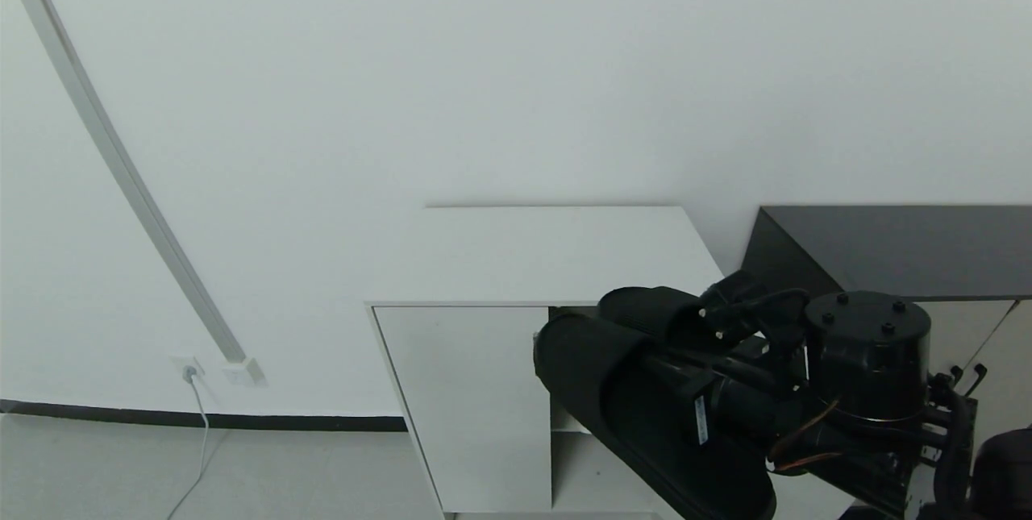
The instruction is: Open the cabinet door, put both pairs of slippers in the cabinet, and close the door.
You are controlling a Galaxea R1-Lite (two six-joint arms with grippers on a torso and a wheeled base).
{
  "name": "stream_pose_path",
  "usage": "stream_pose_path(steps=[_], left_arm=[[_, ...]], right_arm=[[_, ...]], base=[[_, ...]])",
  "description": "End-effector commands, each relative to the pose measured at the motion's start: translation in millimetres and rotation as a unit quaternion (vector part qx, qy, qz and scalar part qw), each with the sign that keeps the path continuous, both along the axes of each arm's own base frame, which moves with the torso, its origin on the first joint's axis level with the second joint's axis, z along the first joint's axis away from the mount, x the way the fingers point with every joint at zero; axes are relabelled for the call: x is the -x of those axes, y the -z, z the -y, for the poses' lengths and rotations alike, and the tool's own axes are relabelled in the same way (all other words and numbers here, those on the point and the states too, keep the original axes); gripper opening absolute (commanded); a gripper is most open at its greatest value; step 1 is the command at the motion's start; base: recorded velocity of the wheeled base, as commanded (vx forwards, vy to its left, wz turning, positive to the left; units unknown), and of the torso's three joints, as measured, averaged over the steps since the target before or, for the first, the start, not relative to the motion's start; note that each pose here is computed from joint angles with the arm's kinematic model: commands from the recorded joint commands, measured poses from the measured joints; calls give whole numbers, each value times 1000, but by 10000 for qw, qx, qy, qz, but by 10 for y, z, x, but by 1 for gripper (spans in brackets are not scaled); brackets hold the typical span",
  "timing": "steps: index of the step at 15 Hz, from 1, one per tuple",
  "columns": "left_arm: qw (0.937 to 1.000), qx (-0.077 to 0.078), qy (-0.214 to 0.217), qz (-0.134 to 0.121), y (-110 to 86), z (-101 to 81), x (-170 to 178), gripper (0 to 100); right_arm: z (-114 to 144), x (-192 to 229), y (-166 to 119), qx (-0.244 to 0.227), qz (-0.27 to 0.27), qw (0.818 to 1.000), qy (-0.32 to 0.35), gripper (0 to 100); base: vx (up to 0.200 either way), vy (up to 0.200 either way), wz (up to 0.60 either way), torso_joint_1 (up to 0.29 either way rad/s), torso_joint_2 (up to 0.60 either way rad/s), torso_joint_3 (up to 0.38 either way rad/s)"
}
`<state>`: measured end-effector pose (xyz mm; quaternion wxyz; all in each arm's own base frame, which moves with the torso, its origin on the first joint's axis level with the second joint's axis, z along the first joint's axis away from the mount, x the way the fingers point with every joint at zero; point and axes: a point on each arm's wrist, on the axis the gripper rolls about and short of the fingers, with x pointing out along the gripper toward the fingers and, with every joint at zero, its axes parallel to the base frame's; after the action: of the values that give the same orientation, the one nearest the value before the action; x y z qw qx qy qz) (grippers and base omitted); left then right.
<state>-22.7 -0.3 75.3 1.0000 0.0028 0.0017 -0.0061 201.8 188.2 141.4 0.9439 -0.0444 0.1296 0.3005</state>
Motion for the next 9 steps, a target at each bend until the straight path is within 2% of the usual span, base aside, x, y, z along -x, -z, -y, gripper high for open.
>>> stream_pose_path(steps=[1,6,9], left_arm=[[10000,5,1,2,0,0,0,0],[10000,12,-7,2,0,0,0,0],[10000,12,-15,2,0,0,0,0]], right_arm=[[1,3,8,11,-11,10000,-1,0],[116,186,65,6,-5,10000,-86,0],[73,164,101,32,-60,9999,-102,0]], base=[[0,0,0,-134,281,159],[0,0,0,-161,360,196],[0,0,0,-167,393,225]])
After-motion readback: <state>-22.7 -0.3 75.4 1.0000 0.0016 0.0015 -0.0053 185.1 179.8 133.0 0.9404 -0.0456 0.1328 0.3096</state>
